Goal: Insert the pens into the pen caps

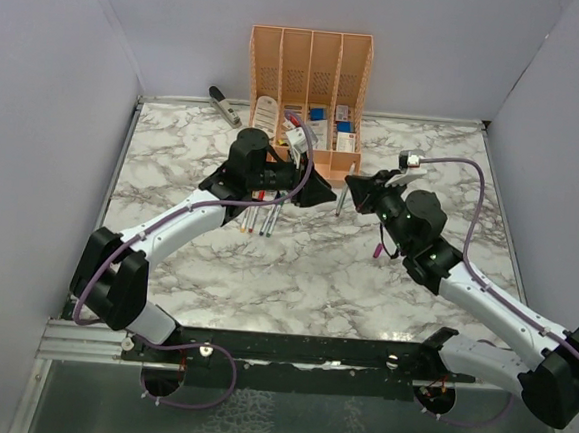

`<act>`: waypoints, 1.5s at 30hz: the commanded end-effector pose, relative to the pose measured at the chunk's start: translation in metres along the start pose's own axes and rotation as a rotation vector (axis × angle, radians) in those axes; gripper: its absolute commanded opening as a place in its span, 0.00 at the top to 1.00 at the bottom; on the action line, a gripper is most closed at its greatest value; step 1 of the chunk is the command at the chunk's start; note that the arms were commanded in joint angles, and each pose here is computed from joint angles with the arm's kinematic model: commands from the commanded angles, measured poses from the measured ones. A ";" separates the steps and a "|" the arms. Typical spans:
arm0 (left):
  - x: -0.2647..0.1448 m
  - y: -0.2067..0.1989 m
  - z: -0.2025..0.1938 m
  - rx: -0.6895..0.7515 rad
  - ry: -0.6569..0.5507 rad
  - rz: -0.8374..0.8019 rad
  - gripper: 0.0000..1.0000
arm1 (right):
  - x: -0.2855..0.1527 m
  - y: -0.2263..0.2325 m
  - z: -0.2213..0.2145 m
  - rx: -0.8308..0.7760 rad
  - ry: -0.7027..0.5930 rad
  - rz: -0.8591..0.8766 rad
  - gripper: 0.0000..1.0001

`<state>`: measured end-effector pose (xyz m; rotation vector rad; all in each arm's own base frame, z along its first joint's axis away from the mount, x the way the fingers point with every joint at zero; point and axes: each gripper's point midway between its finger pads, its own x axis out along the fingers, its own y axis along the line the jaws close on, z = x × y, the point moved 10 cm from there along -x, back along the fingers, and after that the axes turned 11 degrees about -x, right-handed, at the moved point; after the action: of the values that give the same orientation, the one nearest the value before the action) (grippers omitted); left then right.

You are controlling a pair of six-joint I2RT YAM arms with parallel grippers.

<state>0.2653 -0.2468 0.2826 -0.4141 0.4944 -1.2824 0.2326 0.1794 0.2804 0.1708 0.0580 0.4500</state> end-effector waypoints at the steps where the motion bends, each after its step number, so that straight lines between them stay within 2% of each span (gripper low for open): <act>1: 0.004 0.006 -0.001 0.005 0.002 0.018 0.60 | -0.004 0.008 0.025 0.019 -0.063 0.061 0.99; 11: 0.004 0.006 -0.005 -0.014 0.003 0.006 0.56 | 0.000 0.020 0.031 0.064 -0.067 0.166 0.99; 25: 0.007 0.006 -0.008 -0.030 0.005 -0.016 0.56 | 0.005 0.025 0.025 0.105 -0.059 0.217 0.99; 27: 0.007 0.006 -0.009 -0.032 0.010 -0.021 0.59 | 0.005 0.025 0.025 0.109 -0.060 0.216 0.99; 33: 0.006 0.007 -0.011 -0.031 0.000 -0.003 0.88 | 0.008 0.025 0.022 0.109 -0.053 0.210 0.99; 38: 0.006 0.008 -0.010 -0.029 -0.024 0.023 1.00 | 0.012 0.024 0.015 0.104 -0.014 0.196 0.99; 41: 0.007 0.012 -0.012 -0.039 -0.022 0.043 1.00 | 0.011 0.023 0.013 0.085 -0.006 0.192 0.98; 45: 0.006 0.016 -0.018 -0.058 -0.021 0.080 1.00 | 0.005 0.018 0.018 0.054 -0.038 0.155 0.77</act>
<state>0.2673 -0.2489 0.2616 -0.4523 0.5483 -1.2311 0.2335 0.2004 0.2900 0.2570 0.0715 0.6203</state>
